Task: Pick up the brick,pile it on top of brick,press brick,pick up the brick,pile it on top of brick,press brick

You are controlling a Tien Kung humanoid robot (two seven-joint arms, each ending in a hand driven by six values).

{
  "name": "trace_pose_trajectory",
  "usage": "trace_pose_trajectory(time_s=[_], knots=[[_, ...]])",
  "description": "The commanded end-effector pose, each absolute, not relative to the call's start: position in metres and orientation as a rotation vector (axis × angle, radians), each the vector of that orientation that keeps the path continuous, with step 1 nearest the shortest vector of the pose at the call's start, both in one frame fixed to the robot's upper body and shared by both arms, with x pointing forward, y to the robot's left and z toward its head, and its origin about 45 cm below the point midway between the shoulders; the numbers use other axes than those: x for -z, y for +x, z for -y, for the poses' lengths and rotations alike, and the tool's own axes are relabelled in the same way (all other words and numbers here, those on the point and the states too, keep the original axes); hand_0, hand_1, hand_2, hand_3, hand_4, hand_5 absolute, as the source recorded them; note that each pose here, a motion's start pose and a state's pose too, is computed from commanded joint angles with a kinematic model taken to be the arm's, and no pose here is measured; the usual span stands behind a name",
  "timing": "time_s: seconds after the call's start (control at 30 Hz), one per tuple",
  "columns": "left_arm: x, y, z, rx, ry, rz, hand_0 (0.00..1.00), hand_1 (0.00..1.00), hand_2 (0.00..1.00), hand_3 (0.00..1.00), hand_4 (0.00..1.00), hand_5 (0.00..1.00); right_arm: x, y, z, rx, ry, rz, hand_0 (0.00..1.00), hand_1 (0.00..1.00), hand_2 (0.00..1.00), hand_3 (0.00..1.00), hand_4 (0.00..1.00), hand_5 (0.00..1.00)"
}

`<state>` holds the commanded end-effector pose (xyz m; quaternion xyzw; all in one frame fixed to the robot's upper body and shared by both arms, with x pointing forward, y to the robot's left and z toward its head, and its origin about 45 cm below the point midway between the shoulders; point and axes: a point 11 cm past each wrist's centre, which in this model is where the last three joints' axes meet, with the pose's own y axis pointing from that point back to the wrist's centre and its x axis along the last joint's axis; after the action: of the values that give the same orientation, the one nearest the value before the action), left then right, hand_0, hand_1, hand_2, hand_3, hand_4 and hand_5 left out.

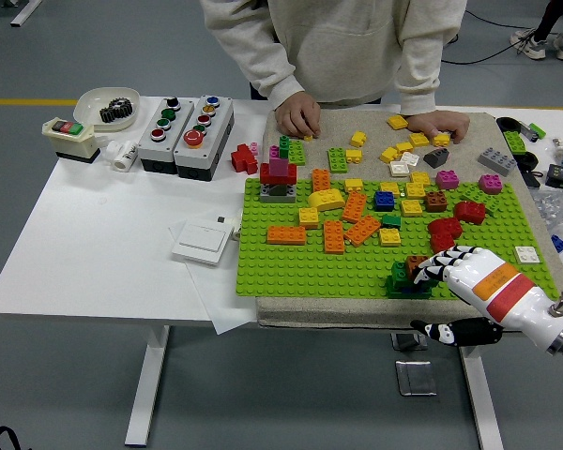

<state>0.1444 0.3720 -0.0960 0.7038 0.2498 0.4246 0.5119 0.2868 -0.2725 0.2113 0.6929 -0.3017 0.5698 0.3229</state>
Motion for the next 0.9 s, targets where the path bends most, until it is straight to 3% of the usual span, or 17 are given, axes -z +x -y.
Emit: trace_pose_trajectory(time_s=[0.47,0.9], knots=[[0.096,0.144,-0.372,-1.021,1.694,-0.601,0.653,0.704,0.724,0.587,0.662,0.664,-0.228,0.291,0.269,-1.546,1.812,0.827,0.691,0.659,0.706,0.588,0.793,0.560],[0.096,0.145,-0.372,-1.022,1.693,-0.600,0.652,0.705,0.725,0.587,0.662,0.663,-0.213,0.297,0.269,-1.505,1.819,0.799,0.691,0.662,0.707,0.588,0.794,0.559]])
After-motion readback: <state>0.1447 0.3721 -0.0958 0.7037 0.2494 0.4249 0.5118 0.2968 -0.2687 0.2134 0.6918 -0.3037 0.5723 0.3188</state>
